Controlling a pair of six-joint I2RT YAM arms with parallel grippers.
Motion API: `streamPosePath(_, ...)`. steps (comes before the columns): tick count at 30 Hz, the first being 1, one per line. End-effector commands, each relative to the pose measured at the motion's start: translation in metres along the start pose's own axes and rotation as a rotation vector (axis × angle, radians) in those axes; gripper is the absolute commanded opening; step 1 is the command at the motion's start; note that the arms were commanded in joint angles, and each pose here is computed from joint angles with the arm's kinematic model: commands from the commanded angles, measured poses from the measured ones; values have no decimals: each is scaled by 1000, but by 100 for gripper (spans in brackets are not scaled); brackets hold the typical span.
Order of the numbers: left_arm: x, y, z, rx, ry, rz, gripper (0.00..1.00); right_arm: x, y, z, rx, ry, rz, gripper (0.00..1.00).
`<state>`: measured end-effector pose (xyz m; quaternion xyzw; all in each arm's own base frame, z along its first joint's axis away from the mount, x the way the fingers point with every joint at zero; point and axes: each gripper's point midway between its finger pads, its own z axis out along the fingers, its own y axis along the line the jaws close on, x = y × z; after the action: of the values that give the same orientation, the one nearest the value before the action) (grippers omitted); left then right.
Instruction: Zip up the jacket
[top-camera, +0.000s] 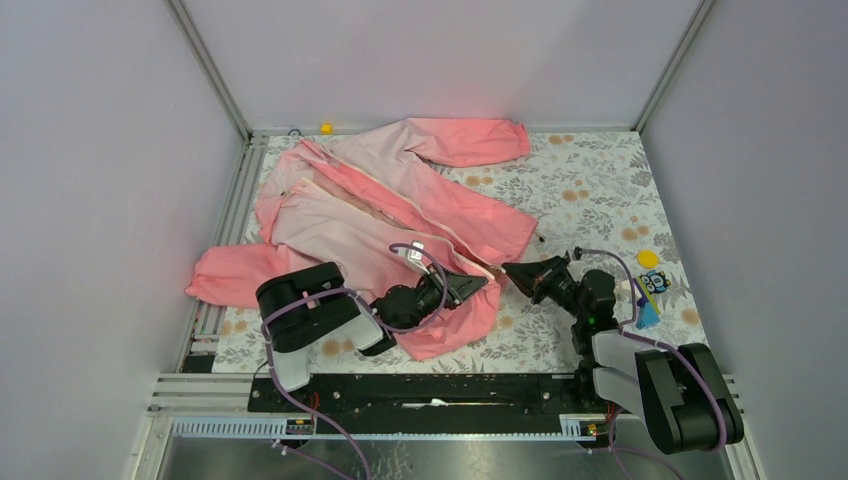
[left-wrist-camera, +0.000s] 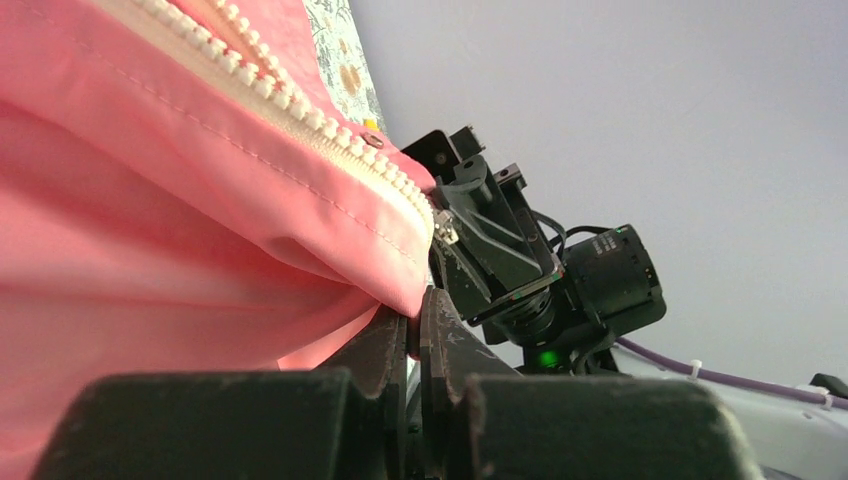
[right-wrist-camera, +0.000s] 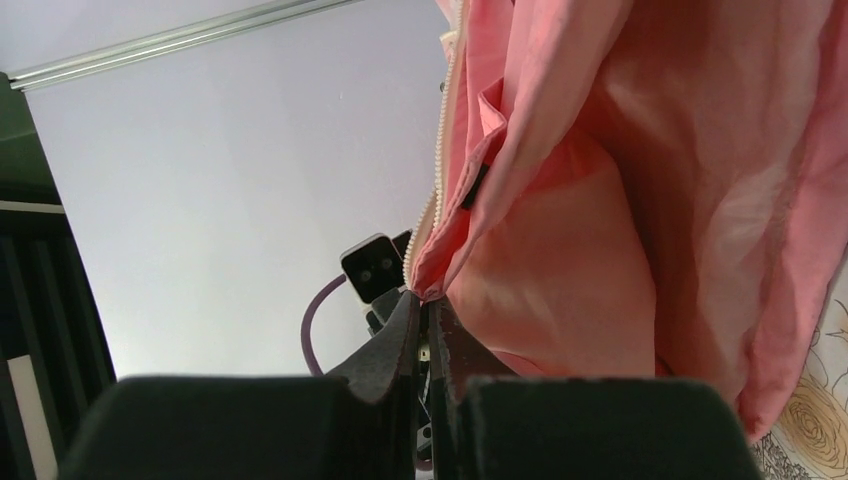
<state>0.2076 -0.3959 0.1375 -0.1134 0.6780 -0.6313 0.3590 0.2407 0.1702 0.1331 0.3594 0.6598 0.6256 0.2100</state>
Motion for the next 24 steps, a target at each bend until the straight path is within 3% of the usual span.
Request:
streamPosePath(1, -20, -49, 8, 189, -47, -108, 0, 12, 11, -5, -47, 54, 18, 0)
streamPosePath(5, -16, -58, 12, 234, 28, -151, 0, 15, 18, -2, -61, 83, -17, 0)
streamPosePath(18, -18, -62, -3, 237, 49, -175, 0, 15, 28, -3, -111, 76, -75, 0)
streamPosePath(24, -25, -65, -17, 237, 52, -184, 0, 23, 39, -3, -159, 124, -187, 0)
